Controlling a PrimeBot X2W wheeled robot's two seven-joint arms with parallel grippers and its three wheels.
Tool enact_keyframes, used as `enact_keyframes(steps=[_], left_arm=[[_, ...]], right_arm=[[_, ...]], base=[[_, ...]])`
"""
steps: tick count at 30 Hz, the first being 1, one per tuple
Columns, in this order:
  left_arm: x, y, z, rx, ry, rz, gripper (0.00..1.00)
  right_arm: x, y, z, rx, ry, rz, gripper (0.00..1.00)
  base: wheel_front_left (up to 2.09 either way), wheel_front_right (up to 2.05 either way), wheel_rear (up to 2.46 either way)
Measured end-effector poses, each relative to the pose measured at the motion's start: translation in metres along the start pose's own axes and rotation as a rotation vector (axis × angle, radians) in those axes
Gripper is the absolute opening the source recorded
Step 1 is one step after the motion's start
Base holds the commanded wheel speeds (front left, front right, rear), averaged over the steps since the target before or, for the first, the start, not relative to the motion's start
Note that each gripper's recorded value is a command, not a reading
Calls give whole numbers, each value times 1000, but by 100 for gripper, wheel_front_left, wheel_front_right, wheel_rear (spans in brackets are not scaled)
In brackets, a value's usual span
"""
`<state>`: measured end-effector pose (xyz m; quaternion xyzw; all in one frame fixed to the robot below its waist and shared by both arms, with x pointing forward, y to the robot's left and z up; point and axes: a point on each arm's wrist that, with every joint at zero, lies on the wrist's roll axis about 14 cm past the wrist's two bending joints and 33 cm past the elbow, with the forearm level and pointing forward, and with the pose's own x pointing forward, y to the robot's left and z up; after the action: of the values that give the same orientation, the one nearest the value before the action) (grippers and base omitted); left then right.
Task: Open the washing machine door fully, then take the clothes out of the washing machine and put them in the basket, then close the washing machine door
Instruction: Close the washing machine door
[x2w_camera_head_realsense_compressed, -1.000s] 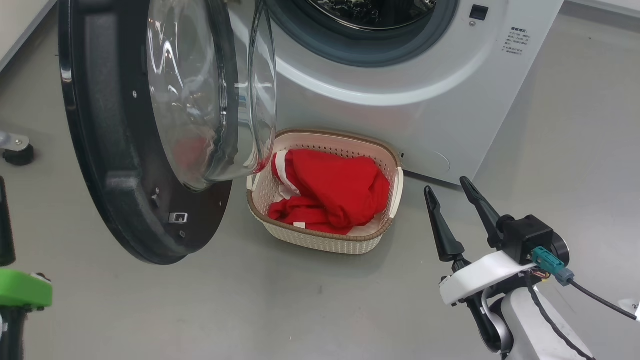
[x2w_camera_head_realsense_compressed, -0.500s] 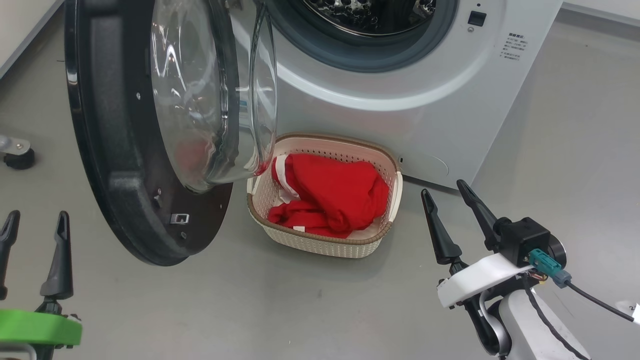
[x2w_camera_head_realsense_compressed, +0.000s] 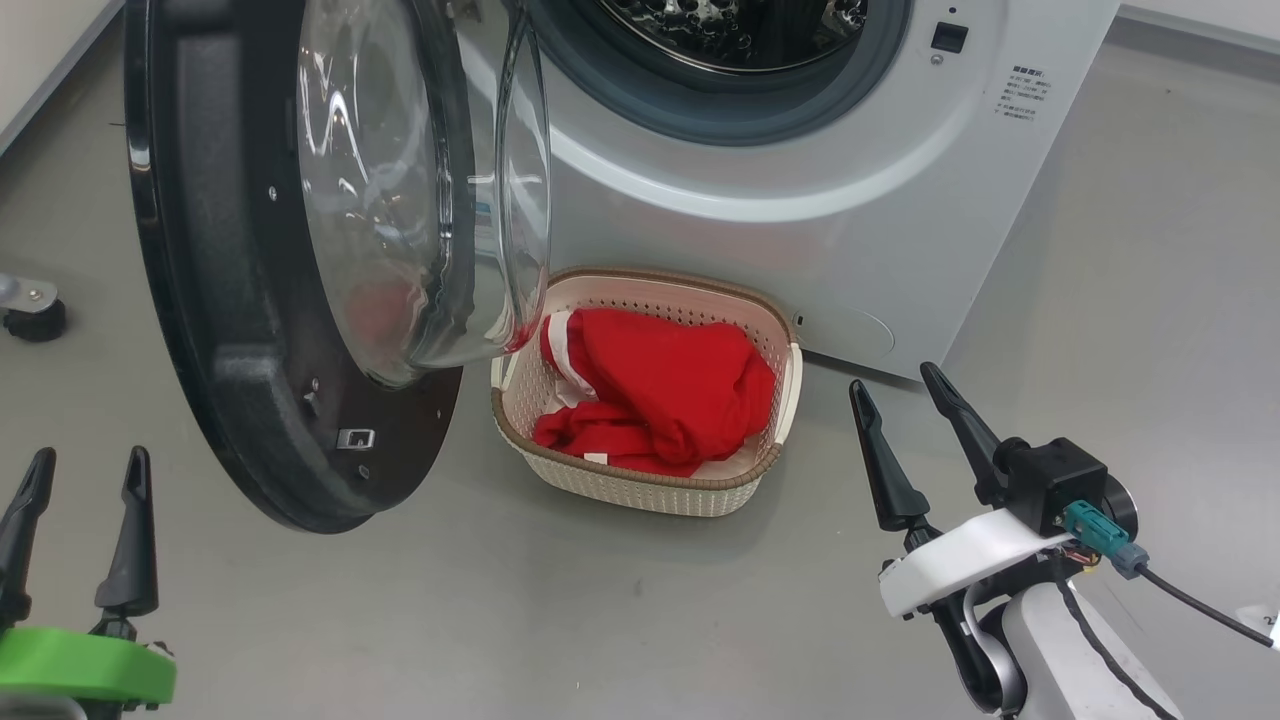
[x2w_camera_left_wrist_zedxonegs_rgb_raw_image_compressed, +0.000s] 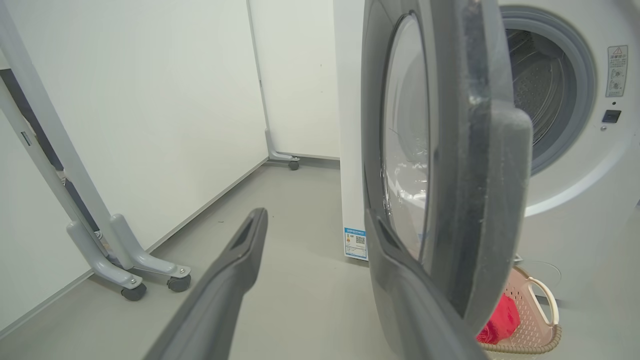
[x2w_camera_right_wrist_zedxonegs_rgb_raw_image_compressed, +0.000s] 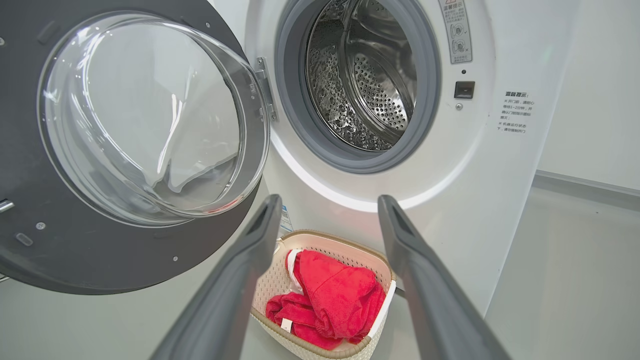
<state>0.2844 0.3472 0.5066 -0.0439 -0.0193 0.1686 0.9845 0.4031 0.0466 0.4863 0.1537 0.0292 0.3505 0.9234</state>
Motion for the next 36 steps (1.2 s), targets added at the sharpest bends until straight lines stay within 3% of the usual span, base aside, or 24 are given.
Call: enact_keyframes(steps=[23, 24, 25, 36], left_arm=[[2, 1, 1, -3, -6, 6, 100], [2, 1, 1, -1, -7, 6, 83], [2, -1, 1, -2, -5, 1, 0], [5, 0, -2, 11, 14, -15, 0]], right_arm=[[1, 1, 1, 2, -2, 0, 100], [1, 1, 1, 1, -2, 1, 100], [1, 1, 1, 1, -2, 1, 100], [0, 0, -1, 5, 1, -3, 100]], base=[[0, 0, 0], [0, 0, 0], [0, 0, 0], [0, 0, 0]])
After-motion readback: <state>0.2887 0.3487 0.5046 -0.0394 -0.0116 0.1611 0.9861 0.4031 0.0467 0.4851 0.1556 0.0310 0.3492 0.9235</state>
